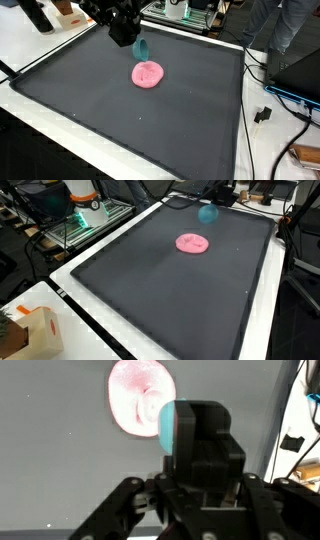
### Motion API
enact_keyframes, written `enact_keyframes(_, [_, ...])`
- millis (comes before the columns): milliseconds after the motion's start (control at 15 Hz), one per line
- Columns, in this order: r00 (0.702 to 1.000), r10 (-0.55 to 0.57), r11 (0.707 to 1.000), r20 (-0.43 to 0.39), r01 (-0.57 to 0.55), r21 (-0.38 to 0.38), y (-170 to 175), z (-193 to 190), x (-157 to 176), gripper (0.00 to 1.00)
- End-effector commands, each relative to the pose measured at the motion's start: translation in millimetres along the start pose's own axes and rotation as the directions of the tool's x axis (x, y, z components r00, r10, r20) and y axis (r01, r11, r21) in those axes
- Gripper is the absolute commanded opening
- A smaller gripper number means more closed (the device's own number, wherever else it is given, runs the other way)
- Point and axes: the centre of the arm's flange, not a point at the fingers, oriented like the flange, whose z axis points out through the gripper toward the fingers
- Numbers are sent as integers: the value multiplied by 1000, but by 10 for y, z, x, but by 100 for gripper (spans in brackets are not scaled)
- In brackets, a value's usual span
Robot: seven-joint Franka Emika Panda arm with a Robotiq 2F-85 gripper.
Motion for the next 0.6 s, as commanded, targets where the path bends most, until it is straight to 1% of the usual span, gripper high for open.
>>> enact_keyframes(0, [999, 30, 989, -19, -33, -147, -198, 0, -133, 25])
enact_keyframes(133, [999, 28, 979, -33, -35, -203, -267, -9, -132, 25])
enact_keyframes(200, [999, 29, 974, -25, -33, -224, -285, -16, -125, 25])
enact_keyframes(267, [1000, 8, 986, -25, -12, -165, -233, -46, 22, 50])
enact_keyframes(333, [1000, 10, 983, -21, -13, -183, -259, -39, 15, 50])
enact_keyframes(533, [1000, 10, 981, -19, -14, -192, -269, -40, 5, 50])
